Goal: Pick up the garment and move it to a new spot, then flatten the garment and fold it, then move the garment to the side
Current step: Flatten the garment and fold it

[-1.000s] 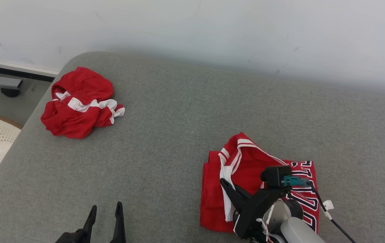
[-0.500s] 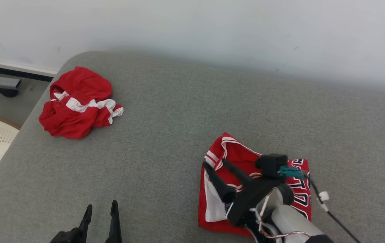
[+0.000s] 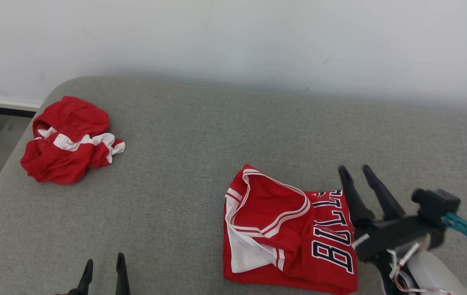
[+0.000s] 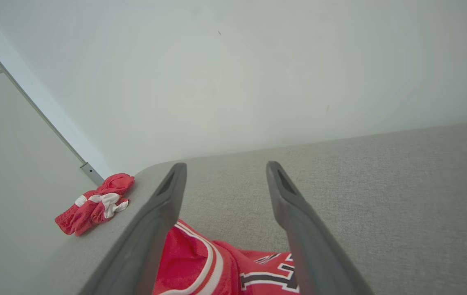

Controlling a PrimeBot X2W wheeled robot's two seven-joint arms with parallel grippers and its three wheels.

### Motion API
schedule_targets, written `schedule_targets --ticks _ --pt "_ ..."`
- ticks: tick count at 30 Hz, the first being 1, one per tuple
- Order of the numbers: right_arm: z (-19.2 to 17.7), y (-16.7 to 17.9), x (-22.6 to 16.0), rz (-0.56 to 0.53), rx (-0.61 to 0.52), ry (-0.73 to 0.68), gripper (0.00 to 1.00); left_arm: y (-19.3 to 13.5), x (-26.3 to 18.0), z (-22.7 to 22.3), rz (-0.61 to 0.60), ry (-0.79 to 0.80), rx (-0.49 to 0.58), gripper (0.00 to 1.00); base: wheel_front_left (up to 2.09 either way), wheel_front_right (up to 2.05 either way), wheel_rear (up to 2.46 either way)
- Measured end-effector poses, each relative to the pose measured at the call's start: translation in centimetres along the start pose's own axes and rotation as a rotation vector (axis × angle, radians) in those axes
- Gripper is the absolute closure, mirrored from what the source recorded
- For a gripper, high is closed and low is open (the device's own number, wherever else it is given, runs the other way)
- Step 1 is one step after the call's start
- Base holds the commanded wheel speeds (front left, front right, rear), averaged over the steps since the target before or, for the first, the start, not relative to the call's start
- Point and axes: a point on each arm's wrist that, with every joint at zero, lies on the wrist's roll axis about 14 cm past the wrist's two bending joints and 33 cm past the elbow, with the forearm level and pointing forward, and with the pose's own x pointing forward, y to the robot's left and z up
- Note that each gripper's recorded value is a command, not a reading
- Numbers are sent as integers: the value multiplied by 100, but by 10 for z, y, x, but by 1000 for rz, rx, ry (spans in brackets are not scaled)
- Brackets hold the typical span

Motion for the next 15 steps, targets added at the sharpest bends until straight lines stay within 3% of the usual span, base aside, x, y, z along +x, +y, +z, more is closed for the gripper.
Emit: schedule_targets --ticks 4,9,11,12,15 --pt "-9 -32 -27 -100 -28 14 0 0 0 1 -3 -3 9 0 0 0 0" --pt "-25 -39 -48 -151 -27 39 0 4 -2 2 1 -7 27 0 0 0 0" --pt "-28 -36 -50 -148 -26 44 0 3 -2 3 -3 -10 37 0 0 0 0" --pt "-41 -16 -53 -105 -15 72 0 1 -1 5 -14 -16 60 0 0 0 0" --pt "-54 1 -56 -58 -24 112 0 1 -3 5 -21 -15 72 0 0 0 0"
